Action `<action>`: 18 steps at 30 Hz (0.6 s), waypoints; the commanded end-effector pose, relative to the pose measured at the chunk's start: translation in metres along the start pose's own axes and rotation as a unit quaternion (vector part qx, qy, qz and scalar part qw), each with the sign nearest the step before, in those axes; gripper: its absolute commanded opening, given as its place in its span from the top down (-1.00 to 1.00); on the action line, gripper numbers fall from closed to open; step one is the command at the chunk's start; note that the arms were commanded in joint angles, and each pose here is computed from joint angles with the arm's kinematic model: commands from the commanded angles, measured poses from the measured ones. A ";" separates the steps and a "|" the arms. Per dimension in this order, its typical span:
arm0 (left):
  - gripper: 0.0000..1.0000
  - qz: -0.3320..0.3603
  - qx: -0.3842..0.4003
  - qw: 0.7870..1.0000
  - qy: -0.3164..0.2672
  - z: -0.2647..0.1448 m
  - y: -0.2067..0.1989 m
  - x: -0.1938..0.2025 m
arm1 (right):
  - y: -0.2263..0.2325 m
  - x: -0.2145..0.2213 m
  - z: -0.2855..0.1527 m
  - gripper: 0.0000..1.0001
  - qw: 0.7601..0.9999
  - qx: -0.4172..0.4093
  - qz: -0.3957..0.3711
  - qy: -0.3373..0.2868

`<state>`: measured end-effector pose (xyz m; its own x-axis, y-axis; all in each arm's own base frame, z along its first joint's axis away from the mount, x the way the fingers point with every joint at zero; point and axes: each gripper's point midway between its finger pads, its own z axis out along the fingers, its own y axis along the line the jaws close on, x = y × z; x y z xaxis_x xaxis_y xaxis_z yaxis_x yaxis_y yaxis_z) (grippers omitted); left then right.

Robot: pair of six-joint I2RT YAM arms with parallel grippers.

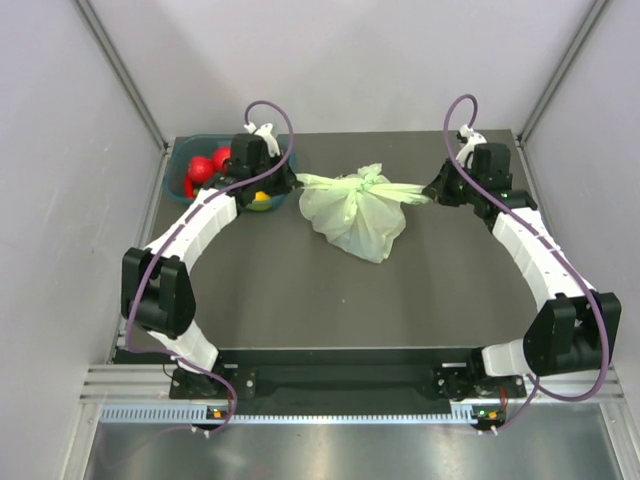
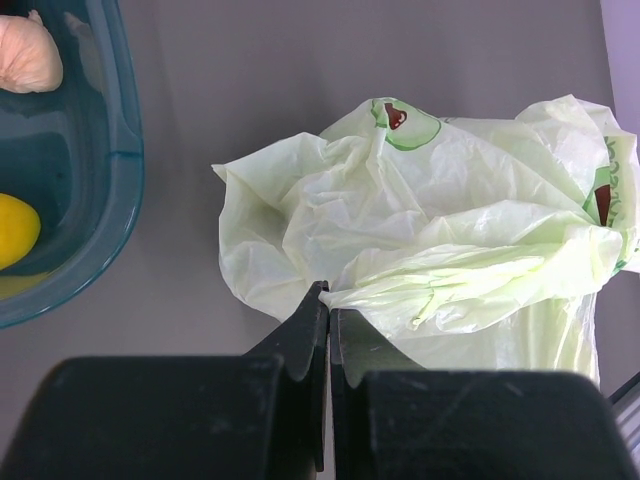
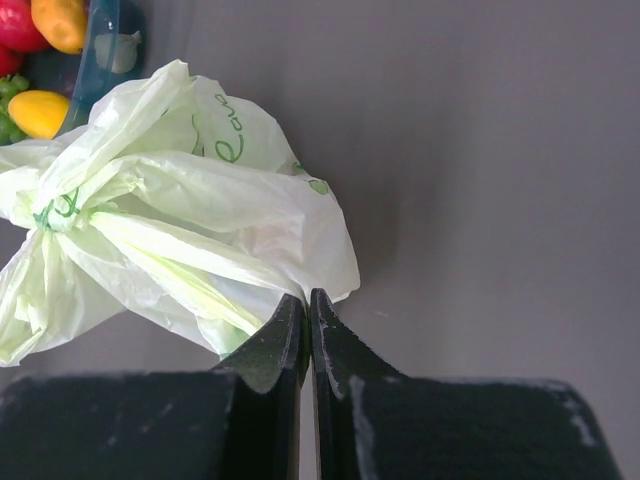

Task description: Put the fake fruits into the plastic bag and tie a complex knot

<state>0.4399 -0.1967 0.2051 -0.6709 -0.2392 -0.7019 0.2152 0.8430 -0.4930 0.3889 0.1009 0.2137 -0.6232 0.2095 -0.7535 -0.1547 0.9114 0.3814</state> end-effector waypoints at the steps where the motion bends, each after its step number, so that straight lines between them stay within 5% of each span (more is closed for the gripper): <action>1: 1.00 0.000 -0.245 0.964 -0.101 -0.057 0.132 -0.060 | -0.093 -0.034 -0.038 1.00 0.973 0.218 -0.020 -0.074; 11: 1.00 0.007 -0.248 0.964 -0.098 -0.060 0.136 -0.061 | -0.094 -0.041 -0.046 1.00 0.969 0.229 -0.027 -0.086; 18: 1.00 0.056 -0.187 0.976 -0.096 -0.047 0.075 -0.071 | -0.016 -0.058 -0.028 1.00 0.987 0.115 -0.065 -0.095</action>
<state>0.4689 -0.0703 0.1930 -0.5778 -0.2756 -0.7682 -0.0924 0.9573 -0.2740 0.3981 0.0420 0.2208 -0.5383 0.1785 -0.8236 0.0371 0.9814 0.1884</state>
